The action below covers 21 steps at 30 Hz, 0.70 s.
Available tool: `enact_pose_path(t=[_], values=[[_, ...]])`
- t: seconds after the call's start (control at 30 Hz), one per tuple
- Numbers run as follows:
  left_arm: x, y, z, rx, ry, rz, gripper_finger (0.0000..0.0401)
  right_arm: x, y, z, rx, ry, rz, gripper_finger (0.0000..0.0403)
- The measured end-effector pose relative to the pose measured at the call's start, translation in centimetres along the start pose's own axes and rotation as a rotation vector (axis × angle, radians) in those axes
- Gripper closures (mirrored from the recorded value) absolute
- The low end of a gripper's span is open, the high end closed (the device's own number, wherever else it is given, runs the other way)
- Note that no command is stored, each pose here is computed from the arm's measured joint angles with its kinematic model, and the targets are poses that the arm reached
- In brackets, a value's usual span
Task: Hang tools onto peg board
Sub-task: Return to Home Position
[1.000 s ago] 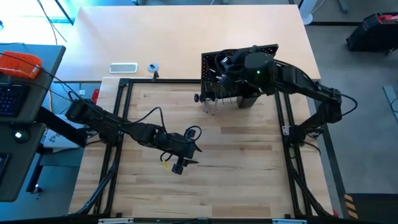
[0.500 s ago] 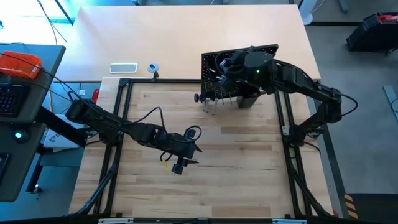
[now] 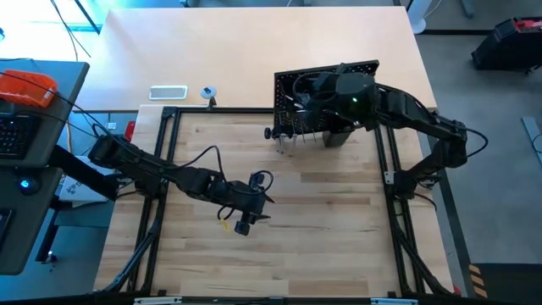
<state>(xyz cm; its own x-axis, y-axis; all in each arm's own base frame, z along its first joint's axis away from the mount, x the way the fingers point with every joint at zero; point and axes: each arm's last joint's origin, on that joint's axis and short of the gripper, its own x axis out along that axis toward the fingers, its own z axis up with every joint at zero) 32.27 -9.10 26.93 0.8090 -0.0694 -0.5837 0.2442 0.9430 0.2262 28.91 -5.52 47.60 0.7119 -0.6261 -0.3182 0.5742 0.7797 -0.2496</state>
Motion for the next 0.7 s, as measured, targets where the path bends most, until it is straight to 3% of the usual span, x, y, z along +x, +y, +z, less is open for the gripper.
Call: enact_pose_path(t=[0.43,0.7], values=[[-6.3,1.3,0.6,0.019,-0.022,0.195,0.0190,-9.3,1.8,-0.7,-0.076,-0.031,0.025,0.0181],[-10.1,1.4,-3.9,-0.055,-0.180,0.290,0.0190,-14.9,2.0,-3.6,-0.051,0.023,0.019,0.0181]])
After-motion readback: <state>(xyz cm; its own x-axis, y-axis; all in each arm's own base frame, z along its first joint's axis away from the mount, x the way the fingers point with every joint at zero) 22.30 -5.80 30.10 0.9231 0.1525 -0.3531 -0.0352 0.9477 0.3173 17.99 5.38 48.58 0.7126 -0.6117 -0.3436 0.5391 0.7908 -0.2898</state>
